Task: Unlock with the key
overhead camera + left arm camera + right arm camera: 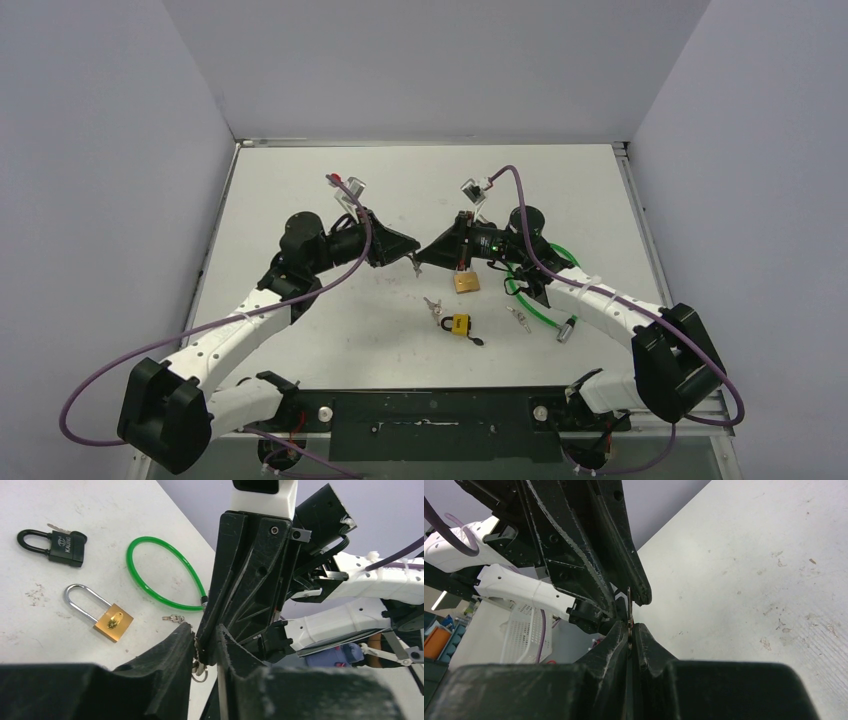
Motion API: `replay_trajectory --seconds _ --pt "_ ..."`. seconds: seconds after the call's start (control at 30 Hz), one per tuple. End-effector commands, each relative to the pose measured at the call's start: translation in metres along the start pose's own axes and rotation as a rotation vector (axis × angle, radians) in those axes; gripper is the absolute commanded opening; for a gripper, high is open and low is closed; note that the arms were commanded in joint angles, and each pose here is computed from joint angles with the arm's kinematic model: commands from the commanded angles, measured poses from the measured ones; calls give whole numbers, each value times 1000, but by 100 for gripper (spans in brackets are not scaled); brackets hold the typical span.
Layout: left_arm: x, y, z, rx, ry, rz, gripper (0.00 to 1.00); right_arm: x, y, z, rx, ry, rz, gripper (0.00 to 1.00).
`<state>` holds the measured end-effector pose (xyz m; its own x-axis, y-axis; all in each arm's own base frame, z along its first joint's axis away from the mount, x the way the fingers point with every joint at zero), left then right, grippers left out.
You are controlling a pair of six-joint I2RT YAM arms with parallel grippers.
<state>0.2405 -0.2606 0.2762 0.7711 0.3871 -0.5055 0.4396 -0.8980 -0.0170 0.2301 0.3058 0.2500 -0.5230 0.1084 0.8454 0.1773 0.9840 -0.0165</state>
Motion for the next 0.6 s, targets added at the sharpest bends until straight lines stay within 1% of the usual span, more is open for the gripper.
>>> replay_trajectory --seconds 0.0,0.1,0.2,0.23,0.27,0.3,0.33,0.37,0.43,0.57 --pt "-6 1 -6 -2 40 34 14 16 5 -16 -25 -87 -63 0" --pt "-6 2 -6 3 40 33 1 16 4 -15 -23 -87 -61 0" --pt "-7 1 -8 -7 46 30 0 16 4 -15 -20 -89 -59 0" --pt "-7 0 -10 -15 49 27 0 15 3 -15 -19 -88 -58 14" --pt "-8 0 -12 -23 52 24 0 15 2 -16 -27 -91 -55 36" --pt "-8 -1 -14 -31 56 21 0 14 0 -18 -43 -96 -47 52" --pt "-9 -1 -16 -40 59 16 0 13 -2 -20 -63 -104 -38 62" --pt "-10 -2 -19 -51 65 14 0 13 -4 -21 -78 -111 -31 68" --pt "-11 -4 -23 -67 72 8 0 15 -7 -25 -101 -127 -26 74" --pt "-15 -5 -29 -88 70 7 0 18 -8 -27 -117 -134 -33 73"
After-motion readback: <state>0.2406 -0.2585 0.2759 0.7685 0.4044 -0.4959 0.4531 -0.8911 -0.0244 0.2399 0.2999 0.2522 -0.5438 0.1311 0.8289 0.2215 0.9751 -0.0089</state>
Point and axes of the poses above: each gripper's point midway between its finger pads, its own y axis out along the fingers, its own x axis along the line the jaws close on, z = x × y, the point moved 2 cm from there along -y, back along the fingers, and after that the axes turned 14 degrees about y, right-handed, at the moved point
